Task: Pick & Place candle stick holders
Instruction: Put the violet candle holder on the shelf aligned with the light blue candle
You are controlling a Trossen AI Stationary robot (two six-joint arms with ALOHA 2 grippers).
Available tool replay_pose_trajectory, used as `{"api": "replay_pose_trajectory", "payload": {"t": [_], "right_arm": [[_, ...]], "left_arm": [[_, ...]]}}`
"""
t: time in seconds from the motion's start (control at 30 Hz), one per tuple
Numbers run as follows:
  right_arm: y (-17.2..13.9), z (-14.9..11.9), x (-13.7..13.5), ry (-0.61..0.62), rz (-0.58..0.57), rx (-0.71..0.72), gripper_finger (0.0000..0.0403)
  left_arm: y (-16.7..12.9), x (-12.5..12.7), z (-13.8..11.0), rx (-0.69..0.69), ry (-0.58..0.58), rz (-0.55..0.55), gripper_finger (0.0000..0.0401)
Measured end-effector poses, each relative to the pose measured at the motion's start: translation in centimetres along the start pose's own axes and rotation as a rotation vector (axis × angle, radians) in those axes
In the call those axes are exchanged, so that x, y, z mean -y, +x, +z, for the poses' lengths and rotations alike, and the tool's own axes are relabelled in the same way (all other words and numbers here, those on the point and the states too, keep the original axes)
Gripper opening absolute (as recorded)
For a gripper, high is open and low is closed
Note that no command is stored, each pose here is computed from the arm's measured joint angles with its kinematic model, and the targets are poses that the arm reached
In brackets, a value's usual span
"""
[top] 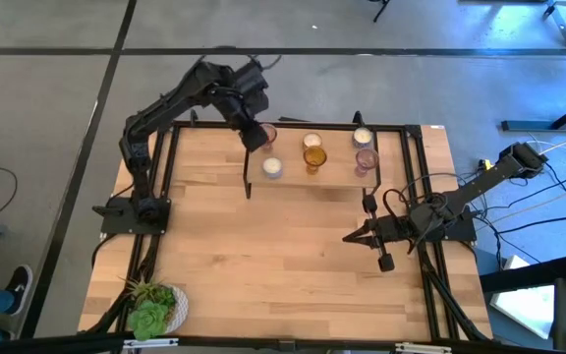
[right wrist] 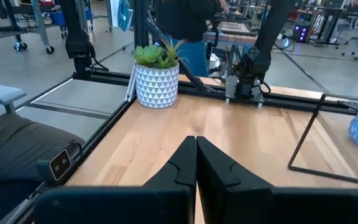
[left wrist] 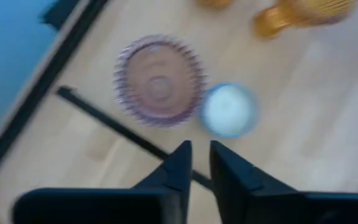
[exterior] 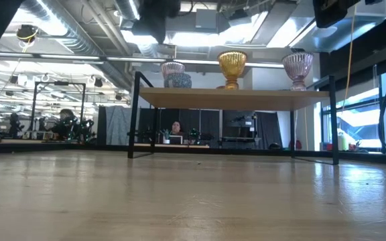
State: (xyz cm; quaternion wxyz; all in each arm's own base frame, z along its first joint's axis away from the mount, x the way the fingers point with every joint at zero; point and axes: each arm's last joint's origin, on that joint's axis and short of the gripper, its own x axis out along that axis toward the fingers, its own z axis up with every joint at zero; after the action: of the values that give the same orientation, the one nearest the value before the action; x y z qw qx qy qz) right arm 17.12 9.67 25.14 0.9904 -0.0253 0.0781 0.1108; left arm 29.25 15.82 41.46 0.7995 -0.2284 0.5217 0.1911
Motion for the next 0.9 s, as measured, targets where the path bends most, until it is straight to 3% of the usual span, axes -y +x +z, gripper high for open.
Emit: {"api": "replay_pose_trajectory", "payload": {"t": [0.1,0.23,0.33,0.57,0.9], "right_arm": [[0.0,0.1,0.0,0.02,0.001,0.011,0.0005],[-0.2,1.0,-0.3,0.007,0.009,0.101,0.0005],[-0.4,1.2,-0.7,-0.022,-0.056,0.125,0.0005],[-1.7,1.2,-2.1,-0.049,-0.323,0.113,0.0005],[-3.7,2.5,-4.1,-0.051,-0.33,0.143,0.0005]], "left_arm": [[1.1,0.4,-0.6,-0.034,0.008,0.114,0.0011],[2.2,0.7,-1.7,-0.095,0.026,0.172,0.0002],[2.7,0.8,-2.8,-0.116,0.037,0.207,0.0002],[1.8,0.2,-5.7,0.019,0.007,0.199,0.0001],[3.7,-1.1,-10.1,0.209,0.013,0.166,0.0001]]}}
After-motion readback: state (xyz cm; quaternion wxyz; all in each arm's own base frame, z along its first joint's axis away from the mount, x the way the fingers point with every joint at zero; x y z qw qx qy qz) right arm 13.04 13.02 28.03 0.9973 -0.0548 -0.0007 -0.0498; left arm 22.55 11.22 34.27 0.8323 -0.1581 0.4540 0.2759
